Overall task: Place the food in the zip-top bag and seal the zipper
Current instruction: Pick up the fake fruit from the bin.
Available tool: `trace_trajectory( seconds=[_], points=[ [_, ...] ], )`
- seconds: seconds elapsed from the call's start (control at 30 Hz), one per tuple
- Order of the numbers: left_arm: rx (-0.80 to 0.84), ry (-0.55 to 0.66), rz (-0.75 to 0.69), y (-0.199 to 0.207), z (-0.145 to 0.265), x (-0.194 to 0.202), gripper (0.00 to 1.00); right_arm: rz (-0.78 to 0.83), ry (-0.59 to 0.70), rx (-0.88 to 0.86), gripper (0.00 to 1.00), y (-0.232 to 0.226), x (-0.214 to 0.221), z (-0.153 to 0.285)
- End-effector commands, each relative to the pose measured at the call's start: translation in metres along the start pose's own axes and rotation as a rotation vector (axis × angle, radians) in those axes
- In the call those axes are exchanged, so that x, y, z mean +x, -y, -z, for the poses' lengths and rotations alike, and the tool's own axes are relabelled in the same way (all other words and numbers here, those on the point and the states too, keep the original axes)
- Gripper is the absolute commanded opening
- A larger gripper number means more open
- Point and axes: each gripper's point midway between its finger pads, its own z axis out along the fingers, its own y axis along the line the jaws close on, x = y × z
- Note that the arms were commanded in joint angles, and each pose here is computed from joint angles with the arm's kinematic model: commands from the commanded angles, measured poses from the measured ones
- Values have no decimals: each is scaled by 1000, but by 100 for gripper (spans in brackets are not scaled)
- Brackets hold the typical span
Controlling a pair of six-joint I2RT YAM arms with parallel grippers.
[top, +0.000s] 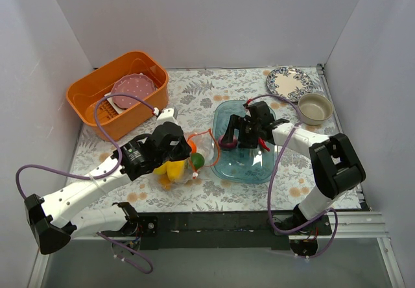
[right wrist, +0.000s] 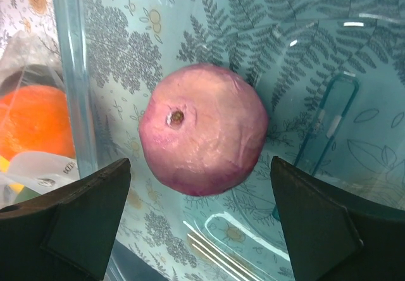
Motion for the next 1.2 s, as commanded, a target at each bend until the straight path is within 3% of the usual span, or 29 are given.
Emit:
trace_trajectory(
  seconds=[0.0, 0.23, 0.4, 0.6, 0.8, 0.87, 1.0, 1.17],
  points=[
    [3, 20, 8, -2, 3, -4, 0, 8, 67, -26, 98, -14, -30, -1],
    [-3, 19, 2, -3, 2, -3, 0, 3, 59, -11, 96, -8, -28, -7],
    [-6, 20, 6, -5, 2, -2, 0, 4, 47, -12, 89, -5, -22, -7],
    [-2, 15, 7, -4, 1, -1, 0, 14, 27, -46, 70, -9, -18, -10],
    [4, 13, 7, -3, 1, -1, 0, 7, 30, -71, 58, -10, -12, -9],
    [3, 6, 4, -3, 1, 1, 0, 9, 32, -82, 58, -11, -11, -8],
    [5, 7, 4, -2, 0, 1, 0, 18, 27, -111, 82, -15, -7, -4],
    [11, 9, 8, -1, 0, 0, 0, 20, 29, -110, 86, -17, -11, -6]
  ],
)
